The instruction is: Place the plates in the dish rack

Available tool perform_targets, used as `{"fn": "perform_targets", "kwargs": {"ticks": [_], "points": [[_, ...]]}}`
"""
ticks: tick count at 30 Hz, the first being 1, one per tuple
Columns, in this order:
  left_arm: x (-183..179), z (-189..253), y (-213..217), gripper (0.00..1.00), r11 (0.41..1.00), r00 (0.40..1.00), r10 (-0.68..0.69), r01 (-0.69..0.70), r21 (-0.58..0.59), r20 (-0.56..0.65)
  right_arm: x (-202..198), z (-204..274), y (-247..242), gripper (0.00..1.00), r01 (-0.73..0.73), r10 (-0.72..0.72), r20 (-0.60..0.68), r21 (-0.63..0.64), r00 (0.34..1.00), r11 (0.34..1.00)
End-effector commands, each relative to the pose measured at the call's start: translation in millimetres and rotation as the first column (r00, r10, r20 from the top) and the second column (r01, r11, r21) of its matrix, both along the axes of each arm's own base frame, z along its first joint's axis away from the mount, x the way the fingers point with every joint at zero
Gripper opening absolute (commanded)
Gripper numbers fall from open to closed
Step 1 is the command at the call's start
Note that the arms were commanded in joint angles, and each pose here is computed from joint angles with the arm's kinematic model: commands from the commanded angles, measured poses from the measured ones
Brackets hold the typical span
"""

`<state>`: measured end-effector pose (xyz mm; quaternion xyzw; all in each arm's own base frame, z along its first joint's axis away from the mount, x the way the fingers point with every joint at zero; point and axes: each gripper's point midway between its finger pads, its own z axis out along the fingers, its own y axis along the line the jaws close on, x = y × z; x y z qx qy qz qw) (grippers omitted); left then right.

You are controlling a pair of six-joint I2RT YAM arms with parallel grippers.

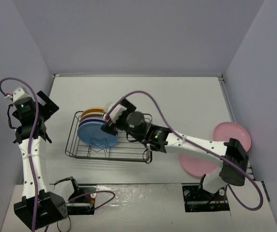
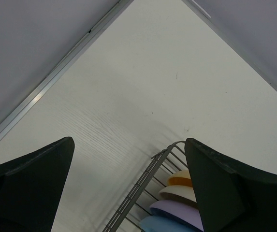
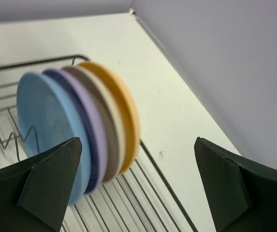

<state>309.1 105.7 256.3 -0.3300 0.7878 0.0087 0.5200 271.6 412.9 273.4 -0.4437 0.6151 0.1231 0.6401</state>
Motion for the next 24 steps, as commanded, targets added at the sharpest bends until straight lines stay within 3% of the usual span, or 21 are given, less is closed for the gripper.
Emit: {"fn": "perform_targets", "kwargs": {"ticks": [1, 4, 8, 11, 12, 16, 21, 24], "points": [[1.8, 26.2, 0.5, 0.97, 1.0, 0.997, -0.004, 0.002, 0.02, 0.081, 32.4, 75.8, -74.5, 1.0, 0.212, -0.194, -0.09, 0.297, 0.977, 0.931], [5.9, 23.8, -3.6, 0.97, 0.999, 0.996, -0.035, 0.034, 0.012, 0.08, 57.6, 67.0, -148.8, 1.0, 0.492, -0.425, -0.253, 0.352, 0.869, 0.796], [12.2, 22.4, -9.5, 0.97, 0.997, 0.994, -0.074, 0.075, -0.006, 0.079, 69.2, 40.4, -252.5, 1.0, 0.771, -0.617, -0.463, 0.351, 0.636, 0.532], [14.5, 19.5, -10.6, 0.97, 0.997, 0.994, -0.078, 0.08, -0.02, 0.076, 65.2, 10.3, -315.5, 1.0, 0.885, -0.694, -0.55, 0.285, 0.465, 0.367], [15.3, 17.9, -11.0, 0.97, 0.997, 0.994, -0.078, 0.08, -0.024, 0.074, 58.3, -1.7, -333.7, 1.0, 0.917, -0.698, -0.595, 0.279, 0.399, 0.286], [22.8, 10.5, -15.1, 0.97, 0.993, 0.992, -0.095, 0.1, -0.061, 0.081, 30.3, -63.6, -404.0, 1.0, 0.992, -0.724, -0.679, 0.08, 0.123, 0.093], [25.7, 6.4, -16.6, 0.97, 0.991, 0.992, -0.11, 0.115, -0.072, 0.067, -3.2, -130.2, -425.3, 1.0, 0.986, -0.697, -0.712, -0.163, -0.089, 0.041], [22.5, 6.5, -16.6, 0.97, 0.991, 0.992, -0.107, 0.111, -0.068, 0.064, -15.0, -165.8, -412.5, 1.0, 0.959, -0.661, -0.738, -0.267, -0.138, 0.097]]}}
